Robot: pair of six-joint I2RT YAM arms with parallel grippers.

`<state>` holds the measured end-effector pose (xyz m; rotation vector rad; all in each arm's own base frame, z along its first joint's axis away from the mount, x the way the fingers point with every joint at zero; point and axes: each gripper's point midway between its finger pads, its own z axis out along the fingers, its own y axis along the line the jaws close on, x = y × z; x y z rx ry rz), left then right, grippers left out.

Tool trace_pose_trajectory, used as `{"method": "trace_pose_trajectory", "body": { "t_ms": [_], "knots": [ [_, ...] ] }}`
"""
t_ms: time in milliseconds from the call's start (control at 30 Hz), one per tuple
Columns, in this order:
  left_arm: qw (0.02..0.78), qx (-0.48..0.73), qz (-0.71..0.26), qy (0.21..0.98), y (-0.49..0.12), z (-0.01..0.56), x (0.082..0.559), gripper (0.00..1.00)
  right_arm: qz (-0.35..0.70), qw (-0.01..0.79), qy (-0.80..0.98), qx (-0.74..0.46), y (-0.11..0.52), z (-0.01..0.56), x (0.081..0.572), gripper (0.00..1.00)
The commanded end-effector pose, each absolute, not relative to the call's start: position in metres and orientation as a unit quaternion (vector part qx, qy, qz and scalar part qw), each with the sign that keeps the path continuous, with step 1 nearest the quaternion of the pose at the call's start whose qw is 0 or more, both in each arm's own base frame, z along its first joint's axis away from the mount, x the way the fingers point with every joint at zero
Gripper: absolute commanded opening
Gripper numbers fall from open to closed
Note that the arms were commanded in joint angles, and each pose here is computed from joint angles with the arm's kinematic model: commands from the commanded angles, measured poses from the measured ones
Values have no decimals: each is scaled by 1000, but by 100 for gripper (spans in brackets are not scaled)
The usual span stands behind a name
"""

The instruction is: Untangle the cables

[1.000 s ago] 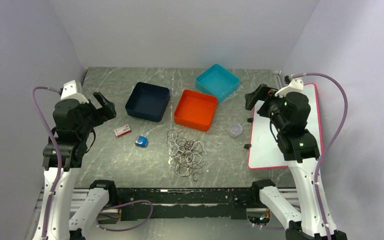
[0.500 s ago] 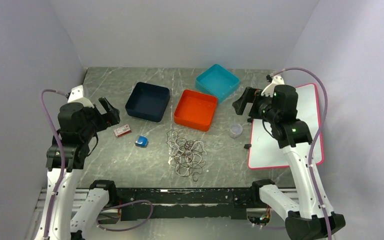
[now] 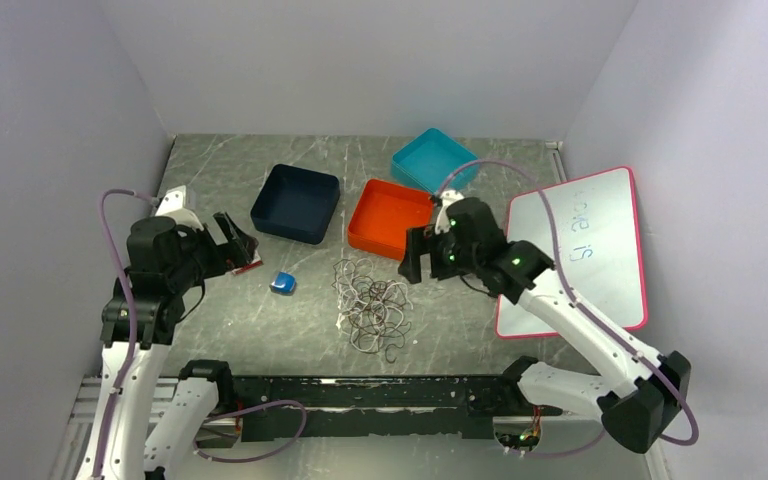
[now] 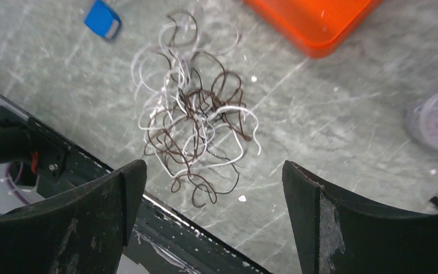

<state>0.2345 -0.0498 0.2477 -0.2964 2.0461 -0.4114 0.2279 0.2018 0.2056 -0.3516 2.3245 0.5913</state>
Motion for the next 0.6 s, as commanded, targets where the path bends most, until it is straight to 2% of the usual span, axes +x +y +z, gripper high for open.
{"method": "trace_pose_trajectory", "body": {
  "t_ms": [0, 200, 400, 567],
  "knots": [
    [484, -117, -194, 845, -58, 246, 227, 98, 233, 335, 906, -109, 215, 176, 222, 89],
    [503, -99, -226, 828, -68, 256, 221, 98, 239, 322, 912, -87, 221, 150, 215, 76],
    [480, -115, -228, 839, -68, 243, 217, 98, 229, 330, 913, -63, 217, 126, 220, 62],
    [480, -118, -218, 842, -65, 246, 220, 97, 203, 338, 917, -56, 213, 111, 230, 57]
  ]
}}
